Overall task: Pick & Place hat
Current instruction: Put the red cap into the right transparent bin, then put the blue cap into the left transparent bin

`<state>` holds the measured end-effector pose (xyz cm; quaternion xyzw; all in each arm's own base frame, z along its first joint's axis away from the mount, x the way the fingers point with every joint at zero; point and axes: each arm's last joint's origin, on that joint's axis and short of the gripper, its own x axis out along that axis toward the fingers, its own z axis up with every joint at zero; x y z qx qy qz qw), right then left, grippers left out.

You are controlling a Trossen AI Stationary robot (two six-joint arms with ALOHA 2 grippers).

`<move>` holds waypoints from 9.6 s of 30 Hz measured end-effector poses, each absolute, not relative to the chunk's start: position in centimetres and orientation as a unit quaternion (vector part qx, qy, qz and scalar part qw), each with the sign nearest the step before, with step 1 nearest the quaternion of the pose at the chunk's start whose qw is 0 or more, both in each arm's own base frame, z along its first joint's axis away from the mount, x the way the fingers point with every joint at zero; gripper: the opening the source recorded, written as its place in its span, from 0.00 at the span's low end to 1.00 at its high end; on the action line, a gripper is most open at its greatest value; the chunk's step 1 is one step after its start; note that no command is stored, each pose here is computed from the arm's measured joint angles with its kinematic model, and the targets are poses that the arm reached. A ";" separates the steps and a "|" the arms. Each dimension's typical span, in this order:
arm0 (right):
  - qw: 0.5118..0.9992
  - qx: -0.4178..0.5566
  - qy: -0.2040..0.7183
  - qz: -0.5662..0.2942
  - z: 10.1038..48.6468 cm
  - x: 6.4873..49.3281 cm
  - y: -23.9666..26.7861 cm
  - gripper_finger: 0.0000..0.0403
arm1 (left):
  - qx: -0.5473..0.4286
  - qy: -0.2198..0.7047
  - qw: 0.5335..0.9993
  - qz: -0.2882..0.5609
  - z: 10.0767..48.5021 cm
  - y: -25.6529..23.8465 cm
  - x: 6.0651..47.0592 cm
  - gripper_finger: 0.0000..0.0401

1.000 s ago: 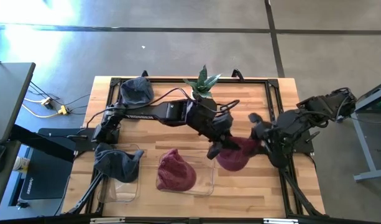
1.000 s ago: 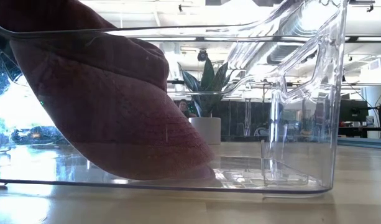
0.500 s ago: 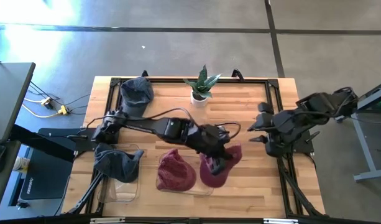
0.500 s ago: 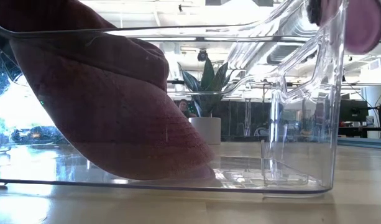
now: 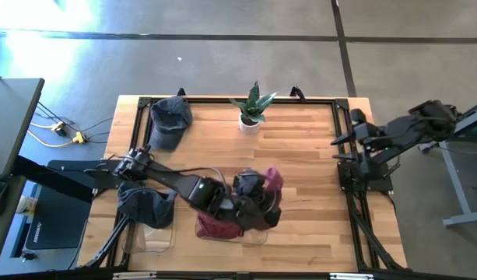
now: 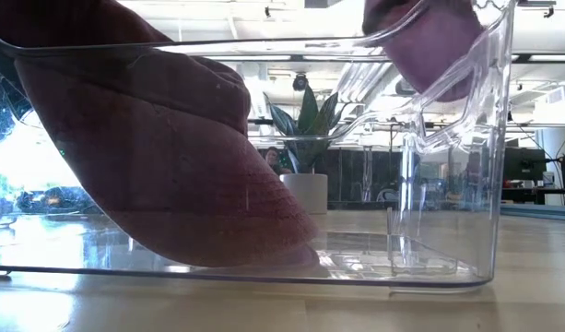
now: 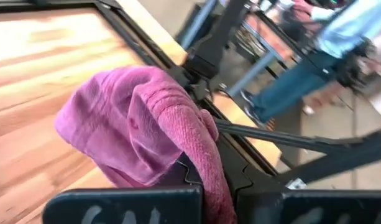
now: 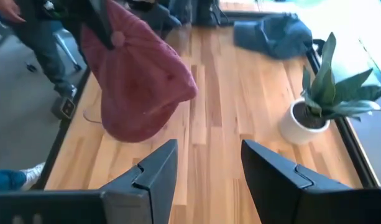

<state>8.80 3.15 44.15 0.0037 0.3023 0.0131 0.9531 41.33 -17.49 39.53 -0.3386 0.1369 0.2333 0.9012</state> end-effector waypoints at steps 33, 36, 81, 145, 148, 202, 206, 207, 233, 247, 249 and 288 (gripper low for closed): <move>0.951 -0.022 0.306 0.040 44.1 9.2 3.5 0.43 | -0.366 0.139 0.858 0.333 38.4 -22.7 35.1 0.00; 0.949 -0.024 0.310 0.039 44.1 9.5 3.6 0.43 | -0.370 0.131 0.853 0.343 37.6 -22.9 35.6 0.00; 0.948 -0.043 0.311 0.053 44.0 9.8 3.8 0.43 | -0.500 0.252 0.650 0.514 27.7 -25.1 36.2 0.31; 0.950 -0.042 0.299 0.081 44.3 8.6 3.4 0.43 | -0.407 0.484 0.629 0.453 27.3 -18.4 39.8 0.01; 0.950 -0.045 0.298 0.079 44.3 8.6 3.4 0.43 | -0.400 0.476 0.638 0.455 27.2 -18.6 39.8 0.01; 0.972 0.050 0.194 -0.124 45.5 11.6 3.7 0.43 | -0.167 0.684 0.629 0.329 30.9 9.2 26.9 0.53; 0.970 0.042 0.190 -0.146 45.5 12.3 3.8 0.43 | -0.143 0.724 0.588 0.331 28.1 8.7 24.7 0.53; 0.970 0.040 0.188 -0.151 45.5 12.4 3.9 0.43 | -0.137 0.738 0.577 0.322 27.4 8.5 24.3 0.53; 0.964 0.024 0.198 -0.174 44.9 14.5 4.8 0.42 | -0.047 0.818 0.517 0.248 18.1 6.9 21.1 0.79; 0.964 0.022 0.198 -0.174 44.9 14.5 4.8 0.42 | 0.147 0.799 0.537 0.225 15.7 4.3 21.1 0.82; 0.964 0.022 0.198 -0.174 44.9 14.5 4.8 0.42 | 0.175 0.795 0.537 0.221 15.3 3.8 20.9 0.82; 0.966 0.056 0.204 -0.151 44.9 14.5 4.9 0.42 | 0.208 0.798 0.463 0.326 15.0 8.1 18.8 0.52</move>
